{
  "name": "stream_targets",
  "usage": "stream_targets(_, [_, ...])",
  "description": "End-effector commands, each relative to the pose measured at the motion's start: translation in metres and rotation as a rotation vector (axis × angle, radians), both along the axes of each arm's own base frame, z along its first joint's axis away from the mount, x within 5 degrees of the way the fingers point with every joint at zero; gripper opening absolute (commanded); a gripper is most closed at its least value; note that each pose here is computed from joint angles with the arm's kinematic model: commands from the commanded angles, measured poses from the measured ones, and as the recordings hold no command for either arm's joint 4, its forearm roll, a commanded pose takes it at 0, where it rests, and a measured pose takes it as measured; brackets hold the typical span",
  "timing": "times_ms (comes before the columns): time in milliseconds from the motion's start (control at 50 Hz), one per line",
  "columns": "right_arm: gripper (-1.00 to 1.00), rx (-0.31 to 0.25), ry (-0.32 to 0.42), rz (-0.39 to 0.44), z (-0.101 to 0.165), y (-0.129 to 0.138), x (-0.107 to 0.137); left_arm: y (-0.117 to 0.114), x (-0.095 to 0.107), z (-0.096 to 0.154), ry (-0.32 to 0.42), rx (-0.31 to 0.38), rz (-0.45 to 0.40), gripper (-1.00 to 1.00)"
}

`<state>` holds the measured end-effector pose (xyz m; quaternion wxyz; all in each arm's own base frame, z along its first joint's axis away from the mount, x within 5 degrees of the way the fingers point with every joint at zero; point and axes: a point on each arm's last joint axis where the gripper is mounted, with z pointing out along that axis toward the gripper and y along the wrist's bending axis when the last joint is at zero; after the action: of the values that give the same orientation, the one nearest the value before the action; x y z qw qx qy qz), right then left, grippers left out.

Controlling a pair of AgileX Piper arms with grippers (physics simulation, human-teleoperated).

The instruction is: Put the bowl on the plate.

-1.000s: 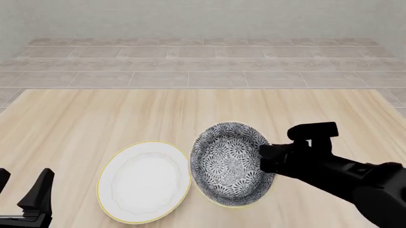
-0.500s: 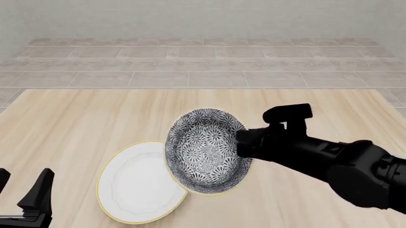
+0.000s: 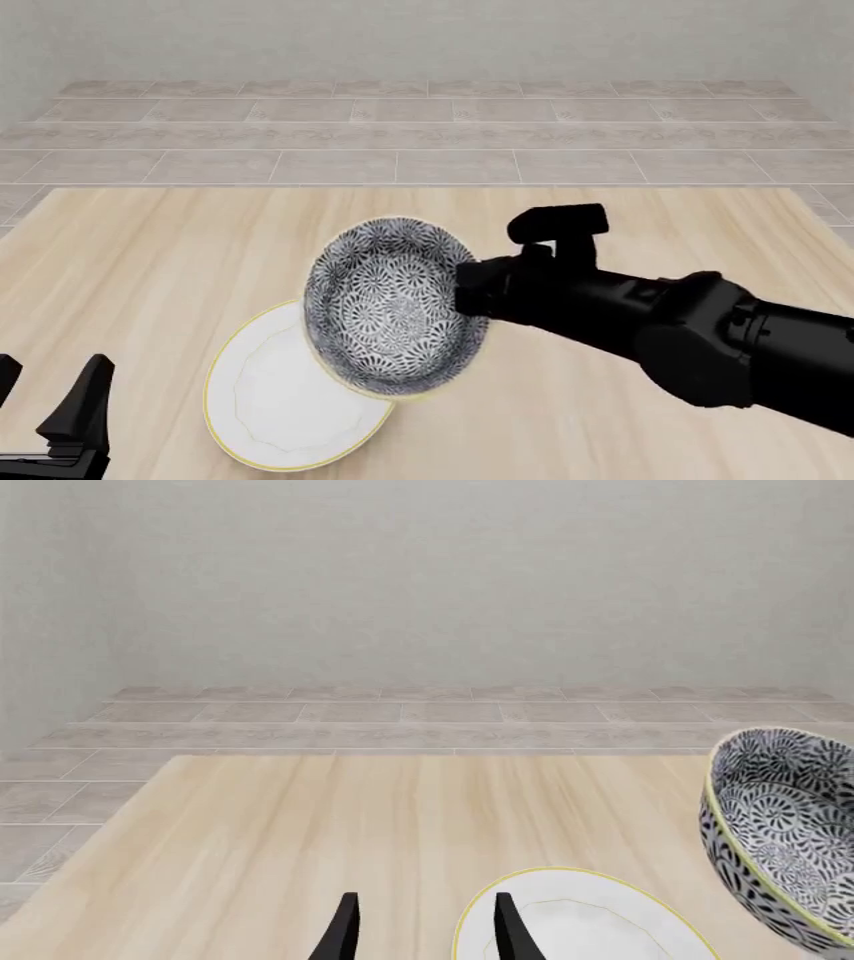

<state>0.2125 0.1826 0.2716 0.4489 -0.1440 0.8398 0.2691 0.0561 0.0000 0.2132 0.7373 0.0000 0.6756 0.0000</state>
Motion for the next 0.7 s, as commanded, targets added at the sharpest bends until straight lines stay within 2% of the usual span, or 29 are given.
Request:
stream_targets(20, [-1.00, 0.064, 0.032, -0.014, -0.001, 0.015, 0.008, 0.000, 0.000, 0.000, 0.000, 0.000, 0.000, 1.00])
stream_targets(340, [-1.00, 0.081, 0.062, 0.014, -0.013, 0.037, 0.012, 0.000, 0.000, 0.000, 0.000, 0.000, 0.000, 1.00])
stream_targets(460, [-1.00, 0.068, 0.074, 0.038, -0.019, 0.052, 0.015, 0.000, 0.000, 0.000, 0.000, 0.000, 0.000, 1.00])
stream_targets(700, [-1.00, 0.035, 0.069, 0.087, -0.011, 0.070, 0.016, 0.000, 0.000, 0.000, 0.000, 0.000, 0.000, 1.00])
